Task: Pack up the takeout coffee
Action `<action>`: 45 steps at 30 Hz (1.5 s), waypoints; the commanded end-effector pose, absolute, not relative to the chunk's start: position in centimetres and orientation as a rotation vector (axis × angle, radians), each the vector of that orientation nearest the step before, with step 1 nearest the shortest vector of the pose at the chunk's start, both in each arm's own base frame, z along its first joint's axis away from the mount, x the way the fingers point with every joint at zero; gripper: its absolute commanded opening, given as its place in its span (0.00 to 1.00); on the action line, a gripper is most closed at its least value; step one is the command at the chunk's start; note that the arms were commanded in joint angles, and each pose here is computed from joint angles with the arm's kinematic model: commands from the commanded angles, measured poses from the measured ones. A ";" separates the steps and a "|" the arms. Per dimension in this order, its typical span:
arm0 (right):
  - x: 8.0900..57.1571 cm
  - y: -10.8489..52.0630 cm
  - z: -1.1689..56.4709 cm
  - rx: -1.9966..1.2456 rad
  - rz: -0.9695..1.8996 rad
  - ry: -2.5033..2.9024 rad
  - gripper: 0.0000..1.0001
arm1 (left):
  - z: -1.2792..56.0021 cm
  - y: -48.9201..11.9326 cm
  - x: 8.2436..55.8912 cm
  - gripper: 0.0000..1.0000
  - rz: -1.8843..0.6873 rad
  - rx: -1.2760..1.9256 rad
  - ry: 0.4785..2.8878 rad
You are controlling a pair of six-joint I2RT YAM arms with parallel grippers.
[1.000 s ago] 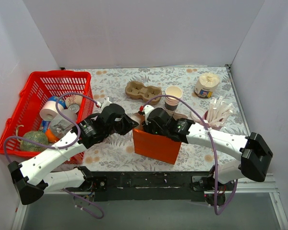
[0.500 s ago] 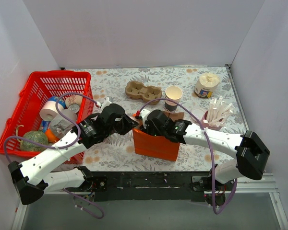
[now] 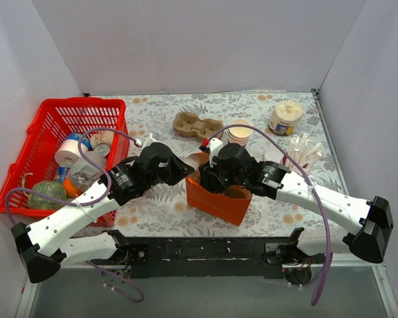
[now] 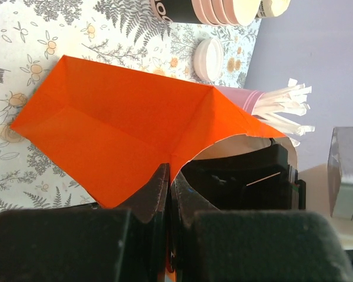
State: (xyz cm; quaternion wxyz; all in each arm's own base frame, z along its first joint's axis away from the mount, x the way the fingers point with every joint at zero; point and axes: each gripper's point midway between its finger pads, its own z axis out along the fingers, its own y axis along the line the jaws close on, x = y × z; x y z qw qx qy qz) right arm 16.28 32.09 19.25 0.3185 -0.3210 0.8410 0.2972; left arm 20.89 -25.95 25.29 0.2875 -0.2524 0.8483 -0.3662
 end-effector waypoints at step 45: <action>13.2 27.9 9.4 -1.051 0.389 2.590 0.08 | 33.8 -25.8 20.5 0.00 -1.167 -0.372 1.994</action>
